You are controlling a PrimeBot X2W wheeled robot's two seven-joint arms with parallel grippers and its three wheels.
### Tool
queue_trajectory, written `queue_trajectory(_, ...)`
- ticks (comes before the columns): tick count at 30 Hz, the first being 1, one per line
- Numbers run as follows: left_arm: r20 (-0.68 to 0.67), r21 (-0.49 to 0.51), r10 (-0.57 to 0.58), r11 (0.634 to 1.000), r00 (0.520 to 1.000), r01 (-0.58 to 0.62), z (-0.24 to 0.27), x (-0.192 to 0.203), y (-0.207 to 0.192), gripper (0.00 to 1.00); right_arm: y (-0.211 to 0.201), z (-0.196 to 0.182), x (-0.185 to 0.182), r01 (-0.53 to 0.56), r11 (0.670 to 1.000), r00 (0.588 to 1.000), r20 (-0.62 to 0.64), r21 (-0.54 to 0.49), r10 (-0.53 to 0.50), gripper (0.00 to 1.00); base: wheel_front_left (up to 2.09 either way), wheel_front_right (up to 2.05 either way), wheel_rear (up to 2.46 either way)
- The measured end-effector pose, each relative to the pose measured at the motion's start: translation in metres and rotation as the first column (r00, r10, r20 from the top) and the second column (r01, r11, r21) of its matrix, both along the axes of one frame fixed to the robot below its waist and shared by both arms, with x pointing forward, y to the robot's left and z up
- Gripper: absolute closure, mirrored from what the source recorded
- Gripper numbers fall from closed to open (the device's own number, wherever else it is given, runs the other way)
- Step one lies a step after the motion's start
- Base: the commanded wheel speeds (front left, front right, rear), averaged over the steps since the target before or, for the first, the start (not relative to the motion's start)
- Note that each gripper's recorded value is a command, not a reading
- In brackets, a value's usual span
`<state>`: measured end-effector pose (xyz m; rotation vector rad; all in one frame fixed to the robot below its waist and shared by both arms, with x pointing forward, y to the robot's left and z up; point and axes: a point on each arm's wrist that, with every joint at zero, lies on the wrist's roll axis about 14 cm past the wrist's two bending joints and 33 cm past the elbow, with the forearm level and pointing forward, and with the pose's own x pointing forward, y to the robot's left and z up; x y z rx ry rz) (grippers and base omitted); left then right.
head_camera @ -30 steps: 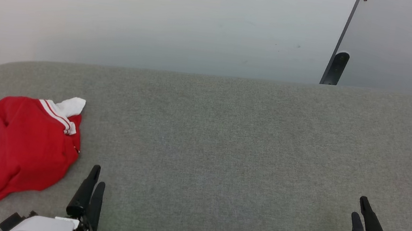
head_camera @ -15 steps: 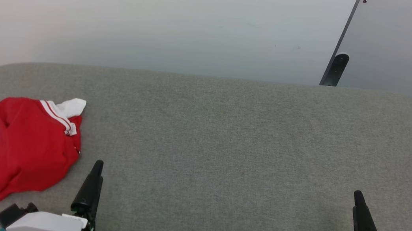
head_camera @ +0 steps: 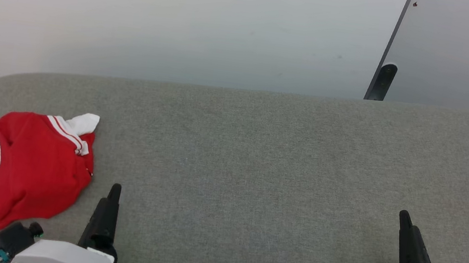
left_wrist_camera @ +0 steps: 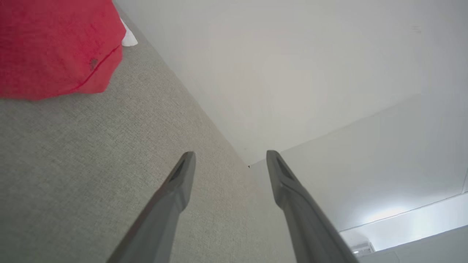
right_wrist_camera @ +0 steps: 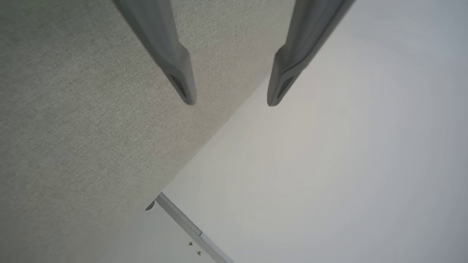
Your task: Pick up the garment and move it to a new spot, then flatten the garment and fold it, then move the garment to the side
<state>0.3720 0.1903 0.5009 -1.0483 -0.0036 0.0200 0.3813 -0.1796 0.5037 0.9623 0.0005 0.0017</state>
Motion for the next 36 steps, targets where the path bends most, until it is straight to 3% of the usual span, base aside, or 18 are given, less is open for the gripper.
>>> queue_trajectory(8,0.048,0.181,0.006,0.983,0.999,-0.014,0.014,0.000,0.001,0.00,0.004,0.008,0.001,-0.012,0.984,0.999,0.032,-0.179,0.018,0.00,0.00,0.00,0.00)
queue_trajectory(19,0.115,0.424,-0.008,0.905,0.993,-0.042,0.033,-0.002,0.000,0.00,0.008,0.017,0.002,-0.007,0.930,0.997,0.071,-0.369,0.036,0.00,0.00,0.00,0.00)
queue_trajectory(36,0.171,0.607,-0.046,0.792,0.984,-0.069,0.047,-0.006,-0.010,0.00,0.011,0.030,0.003,0.020,0.851,0.991,0.126,-0.525,0.054,0.00,0.00,0.00,0.00)
